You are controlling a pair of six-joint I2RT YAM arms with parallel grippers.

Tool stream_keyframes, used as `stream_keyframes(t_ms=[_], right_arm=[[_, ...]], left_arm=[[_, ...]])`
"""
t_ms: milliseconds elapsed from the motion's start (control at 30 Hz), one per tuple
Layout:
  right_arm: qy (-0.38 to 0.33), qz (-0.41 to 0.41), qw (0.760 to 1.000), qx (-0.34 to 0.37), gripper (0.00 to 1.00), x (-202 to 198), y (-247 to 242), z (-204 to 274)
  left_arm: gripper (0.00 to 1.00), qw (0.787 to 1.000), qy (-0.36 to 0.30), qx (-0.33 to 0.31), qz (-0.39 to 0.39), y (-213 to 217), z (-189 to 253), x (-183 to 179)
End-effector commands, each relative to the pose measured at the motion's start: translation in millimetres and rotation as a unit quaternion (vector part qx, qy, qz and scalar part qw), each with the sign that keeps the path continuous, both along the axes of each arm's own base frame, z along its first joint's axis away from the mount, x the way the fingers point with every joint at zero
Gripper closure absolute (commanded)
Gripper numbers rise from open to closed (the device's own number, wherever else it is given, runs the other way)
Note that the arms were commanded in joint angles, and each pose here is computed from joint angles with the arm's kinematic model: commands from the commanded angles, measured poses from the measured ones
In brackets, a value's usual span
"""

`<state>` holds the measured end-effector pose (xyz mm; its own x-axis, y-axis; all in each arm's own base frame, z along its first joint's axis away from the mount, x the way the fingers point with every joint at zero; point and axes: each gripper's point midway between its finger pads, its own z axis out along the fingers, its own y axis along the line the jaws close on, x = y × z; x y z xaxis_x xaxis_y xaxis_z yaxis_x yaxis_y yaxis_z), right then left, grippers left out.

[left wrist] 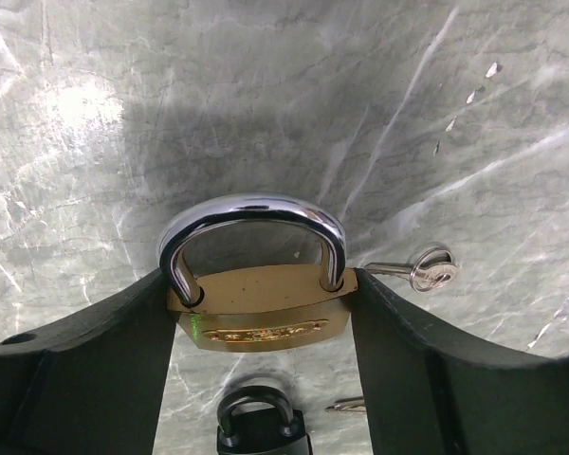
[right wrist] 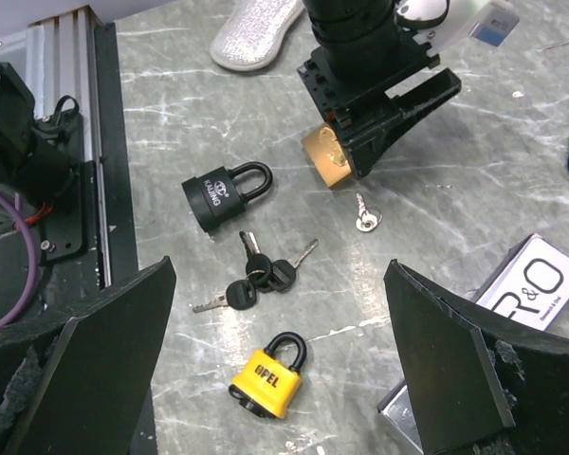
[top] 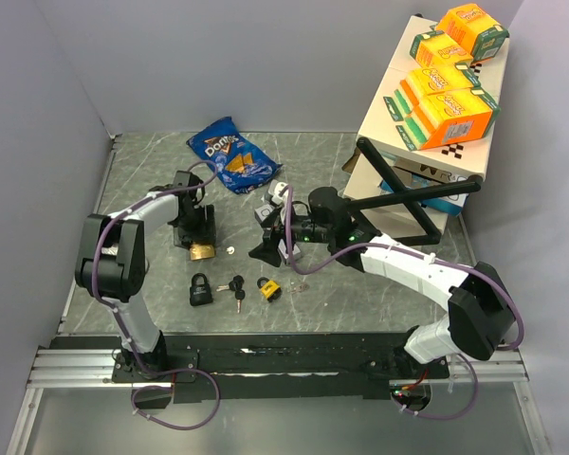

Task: Lock with the key
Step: Place the lock at the center of the board, then reset both arms

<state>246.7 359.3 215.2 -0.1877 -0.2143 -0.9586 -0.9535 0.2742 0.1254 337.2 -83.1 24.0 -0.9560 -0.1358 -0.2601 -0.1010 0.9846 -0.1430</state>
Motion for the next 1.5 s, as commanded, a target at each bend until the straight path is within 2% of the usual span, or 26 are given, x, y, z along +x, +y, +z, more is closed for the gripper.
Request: stream_keyframes(t_ms=[0,200,233,600,633,733,800,1033,1200,1333,1467], right_arm=[[-0.027,0.001,0.999,0.021,0.00,2.4,-4.2,21.8],[-0.028,-0.002,0.999,0.024,0.00,8.3,-6.9,25.1],[-0.027,-0.003,0.999,0.023,0.00,8.9,-7.3,24.2],[-0.025,-0.001,0.999,0.037,0.00,8.0,-7.9,35.7],[-0.021,0.000,0.999,0.039,0.00,6.9,-7.0,37.2],[-0.020,0.003,0.999,0.046,0.00,5.8,-6.5,44.7],[-0.025,0.004,0.998,0.052,0.00,5.7,-6.2,52.8],[-0.026,0.005,0.997,0.068,0.00,1.3,-7.1,72.4],[-0.020,-0.004,0.997,0.076,0.00,-1.1,-10.2,85.6],[-0.012,-0.007,0.997,0.078,0.00,-7.2,-15.4,92.4],[0.003,-0.006,0.997,0.082,0.00,-14.9,-20.6,93.4]], left_arm=[[0.75,1.000,-0.005,0.014,-0.008,0.1,-1.8,4.9],[0.59,1.000,0.002,0.025,-0.004,4.0,-5.7,4.1],[0.53,1.000,0.002,0.027,-0.003,4.4,-5.9,4.6],[0.14,0.999,-0.021,0.028,-0.009,4.2,11.8,14.3],[0.04,0.999,-0.028,0.027,-0.009,3.9,17.0,16.3],[0.01,0.999,-0.046,0.019,-0.012,2.4,29.9,18.4],[0.04,0.998,-0.062,0.016,-0.014,1.7,39.1,19.9],[0.04,0.985,-0.157,-0.059,-0.043,-4.3,124.6,38.4],[0.04,0.960,-0.239,-0.130,-0.068,-1.9,201.8,47.1],[0.04,0.939,-0.301,-0.159,-0.054,17.5,253.6,38.4],[0.04,0.931,-0.309,-0.174,-0.090,12.1,266.1,10.9]])
